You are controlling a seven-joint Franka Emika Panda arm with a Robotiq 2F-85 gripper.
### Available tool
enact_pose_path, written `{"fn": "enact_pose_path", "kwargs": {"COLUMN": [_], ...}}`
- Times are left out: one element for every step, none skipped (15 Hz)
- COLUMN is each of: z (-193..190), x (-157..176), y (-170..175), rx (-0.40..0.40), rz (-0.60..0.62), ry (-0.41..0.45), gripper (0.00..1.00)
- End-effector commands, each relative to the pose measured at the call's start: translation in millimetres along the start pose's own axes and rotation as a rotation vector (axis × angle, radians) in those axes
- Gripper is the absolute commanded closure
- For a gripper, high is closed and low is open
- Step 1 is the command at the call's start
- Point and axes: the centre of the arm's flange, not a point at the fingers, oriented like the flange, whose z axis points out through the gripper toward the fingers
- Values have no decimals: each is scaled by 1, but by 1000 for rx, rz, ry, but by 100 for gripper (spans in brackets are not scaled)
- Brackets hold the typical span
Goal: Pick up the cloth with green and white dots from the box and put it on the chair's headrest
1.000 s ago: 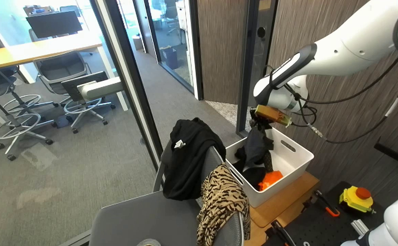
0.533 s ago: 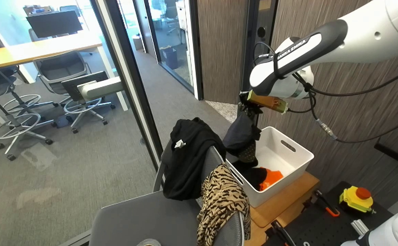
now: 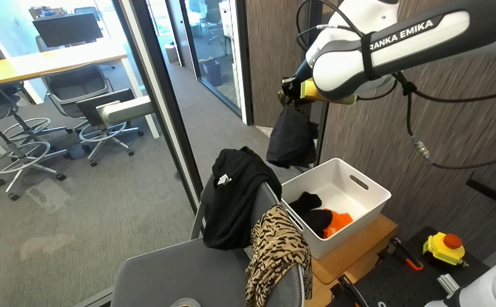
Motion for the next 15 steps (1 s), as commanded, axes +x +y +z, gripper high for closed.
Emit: {"fn": "enact_pose_path", "kwargs": {"z": [-63, -78, -90, -104, -114, -125, -132, -139, -144, -148, -152, -156, -158, -160, -162], "x": [10, 7, 4, -1, -4, -13, -17, -27, -35, -46, -56, -69, -80, -96, -107], "y": [-65, -83, -97, -110, -119, -127, -135, -144, -152, -163, -171, -180, -189, -198, -206], "rx": [67, 85, 101, 121, 137, 154, 168, 181, 195, 203, 212, 222, 229, 234, 242], "rz": [-181, -233, -277, -326, -365, -408, -444, -493, -534, -587, -633, -684, -731, -782, -826], "ry": [51, 58, 68, 75, 80, 84, 88, 81, 73, 57, 44, 28, 11, -6, -25], "gripper": [99, 99, 99, 99, 99, 99, 99, 99, 99, 99, 99, 99, 99, 99, 99]}}
